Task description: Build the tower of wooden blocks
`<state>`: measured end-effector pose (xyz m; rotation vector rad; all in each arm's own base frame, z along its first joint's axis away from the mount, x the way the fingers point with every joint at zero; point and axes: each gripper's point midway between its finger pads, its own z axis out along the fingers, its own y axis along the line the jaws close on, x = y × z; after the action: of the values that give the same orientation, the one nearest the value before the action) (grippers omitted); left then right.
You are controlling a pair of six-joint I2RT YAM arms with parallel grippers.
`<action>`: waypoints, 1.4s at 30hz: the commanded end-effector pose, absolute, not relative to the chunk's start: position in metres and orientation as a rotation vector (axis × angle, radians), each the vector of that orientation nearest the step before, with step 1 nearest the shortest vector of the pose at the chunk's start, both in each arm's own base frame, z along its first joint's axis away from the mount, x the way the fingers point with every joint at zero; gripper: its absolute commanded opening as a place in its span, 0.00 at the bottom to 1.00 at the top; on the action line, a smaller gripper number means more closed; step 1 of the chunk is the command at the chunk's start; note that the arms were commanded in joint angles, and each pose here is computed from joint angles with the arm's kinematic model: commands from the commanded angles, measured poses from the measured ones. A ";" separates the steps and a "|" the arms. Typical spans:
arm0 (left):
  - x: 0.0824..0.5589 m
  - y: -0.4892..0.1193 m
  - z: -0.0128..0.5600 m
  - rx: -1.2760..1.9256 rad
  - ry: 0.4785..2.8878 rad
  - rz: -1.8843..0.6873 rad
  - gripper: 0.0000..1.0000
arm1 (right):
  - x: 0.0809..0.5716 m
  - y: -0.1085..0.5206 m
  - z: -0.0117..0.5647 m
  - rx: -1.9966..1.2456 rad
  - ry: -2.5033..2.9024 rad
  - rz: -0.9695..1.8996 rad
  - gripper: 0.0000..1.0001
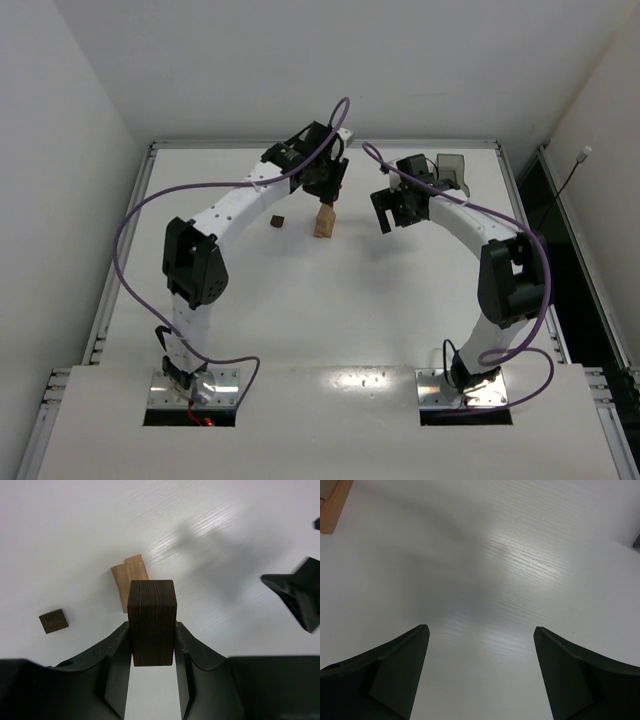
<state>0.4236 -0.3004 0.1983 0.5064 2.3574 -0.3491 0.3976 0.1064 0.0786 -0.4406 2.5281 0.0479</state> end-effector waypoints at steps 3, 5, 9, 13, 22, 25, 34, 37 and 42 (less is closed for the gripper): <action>0.444 -0.283 0.172 0.499 2.432 -0.308 0.00 | 0.405 0.111 0.097 -0.446 2.464 0.057 0.83; 0.452 -0.278 0.180 0.473 2.411 -0.284 0.00 | 0.405 0.111 0.093 -0.448 2.473 0.055 0.83; 0.457 -0.250 0.179 0.386 2.423 -0.229 0.00 | 0.404 0.113 0.093 -0.451 2.473 0.067 0.83; 0.451 -0.214 0.188 0.258 2.423 -0.194 0.00 | 0.404 0.113 0.090 -0.453 2.482 0.066 0.83; 0.426 -0.173 0.108 0.262 2.653 -0.206 0.00 | 0.409 0.116 0.095 -0.455 2.473 0.078 0.83; 0.416 -0.175 0.087 0.292 2.710 -0.233 0.00 | 0.406 0.115 0.091 -0.457 2.483 0.077 0.83; 0.441 -0.187 0.070 0.337 2.717 -0.250 0.00 | 0.406 0.115 0.089 -0.457 2.483 0.077 0.83; 0.446 -0.190 0.064 0.352 2.726 -0.257 0.00 | 0.408 0.116 0.089 -0.457 2.482 0.077 0.83; 0.446 -0.199 0.050 0.373 2.749 -0.283 0.00 | 0.406 0.115 0.084 -0.460 2.500 0.075 0.83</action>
<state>0.4420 -0.1862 0.0479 0.3322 2.7673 -0.2409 0.3969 0.1077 0.0759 -0.4457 2.5355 0.0575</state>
